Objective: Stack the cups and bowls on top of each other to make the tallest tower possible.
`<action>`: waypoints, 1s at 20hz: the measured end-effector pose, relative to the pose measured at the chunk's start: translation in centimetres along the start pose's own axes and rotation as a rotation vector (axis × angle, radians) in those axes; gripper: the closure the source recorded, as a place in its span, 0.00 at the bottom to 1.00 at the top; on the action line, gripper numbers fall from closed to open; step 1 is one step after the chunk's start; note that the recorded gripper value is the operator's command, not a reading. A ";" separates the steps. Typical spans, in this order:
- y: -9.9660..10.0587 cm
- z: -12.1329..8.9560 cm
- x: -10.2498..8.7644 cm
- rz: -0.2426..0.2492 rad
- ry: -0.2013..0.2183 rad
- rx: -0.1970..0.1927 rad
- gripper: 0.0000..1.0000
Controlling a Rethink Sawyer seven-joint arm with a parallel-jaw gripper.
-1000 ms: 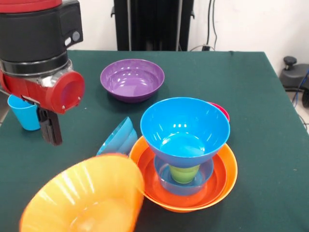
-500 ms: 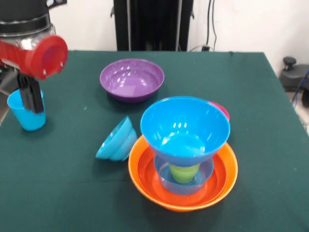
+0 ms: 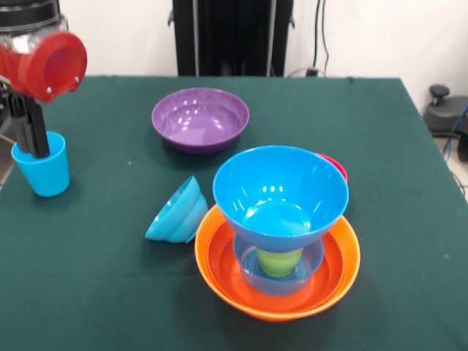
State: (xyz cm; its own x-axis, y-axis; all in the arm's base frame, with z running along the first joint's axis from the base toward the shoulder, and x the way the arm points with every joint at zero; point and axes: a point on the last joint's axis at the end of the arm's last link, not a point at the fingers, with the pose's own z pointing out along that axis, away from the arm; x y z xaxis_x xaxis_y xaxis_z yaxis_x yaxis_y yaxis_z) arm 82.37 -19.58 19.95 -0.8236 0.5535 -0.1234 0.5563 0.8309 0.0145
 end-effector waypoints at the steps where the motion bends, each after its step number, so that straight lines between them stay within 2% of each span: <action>1: 0.0 0.0 0.0 0.000 -0.001 0.000 1.00; 15: 0.2 -1.6 -0.1 0.000 -0.012 -0.006 1.00; 20: 0.1 -1.7 1.0 -0.010 0.006 0.003 1.00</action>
State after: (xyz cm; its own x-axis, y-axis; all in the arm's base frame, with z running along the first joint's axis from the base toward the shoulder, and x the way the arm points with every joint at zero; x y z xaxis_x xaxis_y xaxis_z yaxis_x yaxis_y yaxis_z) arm 81.44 -18.88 21.50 -0.8299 0.5453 -0.1178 0.5481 0.8364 0.0106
